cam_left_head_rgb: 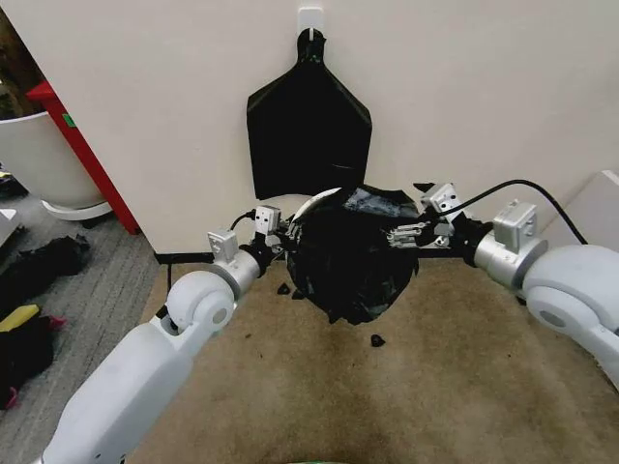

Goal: Place the garbage bag over the trash bin.

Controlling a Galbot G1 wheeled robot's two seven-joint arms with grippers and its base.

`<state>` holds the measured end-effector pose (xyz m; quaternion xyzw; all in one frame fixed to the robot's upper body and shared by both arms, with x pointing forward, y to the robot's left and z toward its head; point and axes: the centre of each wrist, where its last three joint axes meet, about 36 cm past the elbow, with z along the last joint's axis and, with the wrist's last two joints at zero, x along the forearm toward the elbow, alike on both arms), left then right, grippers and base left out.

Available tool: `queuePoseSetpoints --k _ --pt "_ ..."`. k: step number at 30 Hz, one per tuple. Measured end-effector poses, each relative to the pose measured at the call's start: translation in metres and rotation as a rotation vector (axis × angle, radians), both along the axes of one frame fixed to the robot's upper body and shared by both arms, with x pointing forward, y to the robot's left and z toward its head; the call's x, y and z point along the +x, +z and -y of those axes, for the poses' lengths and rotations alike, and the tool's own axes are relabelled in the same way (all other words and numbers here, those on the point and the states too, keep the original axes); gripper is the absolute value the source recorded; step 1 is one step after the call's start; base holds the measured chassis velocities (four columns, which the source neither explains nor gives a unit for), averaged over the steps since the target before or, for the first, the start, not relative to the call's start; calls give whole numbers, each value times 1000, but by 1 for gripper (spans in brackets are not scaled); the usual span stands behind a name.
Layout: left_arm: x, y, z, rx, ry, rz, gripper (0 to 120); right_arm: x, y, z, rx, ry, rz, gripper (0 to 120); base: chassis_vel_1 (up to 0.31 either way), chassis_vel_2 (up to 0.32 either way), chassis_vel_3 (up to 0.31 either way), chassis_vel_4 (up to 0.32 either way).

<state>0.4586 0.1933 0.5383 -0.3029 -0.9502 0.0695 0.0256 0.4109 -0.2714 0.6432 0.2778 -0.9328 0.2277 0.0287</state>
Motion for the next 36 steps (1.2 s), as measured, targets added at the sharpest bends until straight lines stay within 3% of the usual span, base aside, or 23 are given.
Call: queuePoseSetpoints --k 3,8,10,15,19,23,28,36 --pt "-1 1 0 3 -8 1 4 9 -3 -5 -16 -2 13 93 0 0 0 0" --pt "-2 1 0 5 -16 -1 4 15 -6 -11 -32 8 7 70 0 0 0 0" --pt "-2 1 0 6 -17 -2 4 15 -6 -11 -34 10 6 68 0 0 0 0" --pt "-3 -1 0 15 -33 -8 4 16 -5 -13 -31 20 4 46 0 0 0 0" --pt "-3 -2 1 24 -43 -9 4 15 -3 -13 -27 26 7 38 0 0 0 0" --pt "-5 -6 2 59 -64 8 4 16 3 -12 -18 37 -6 16 0 0 0 0" --pt "-7 -9 1 89 -85 47 4 25 10 -8 -21 31 -24 0 0 0 0 0" --pt "-14 -16 -1 141 -140 117 4 43 28 -4 -33 52 -66 0 0 0 0 0"
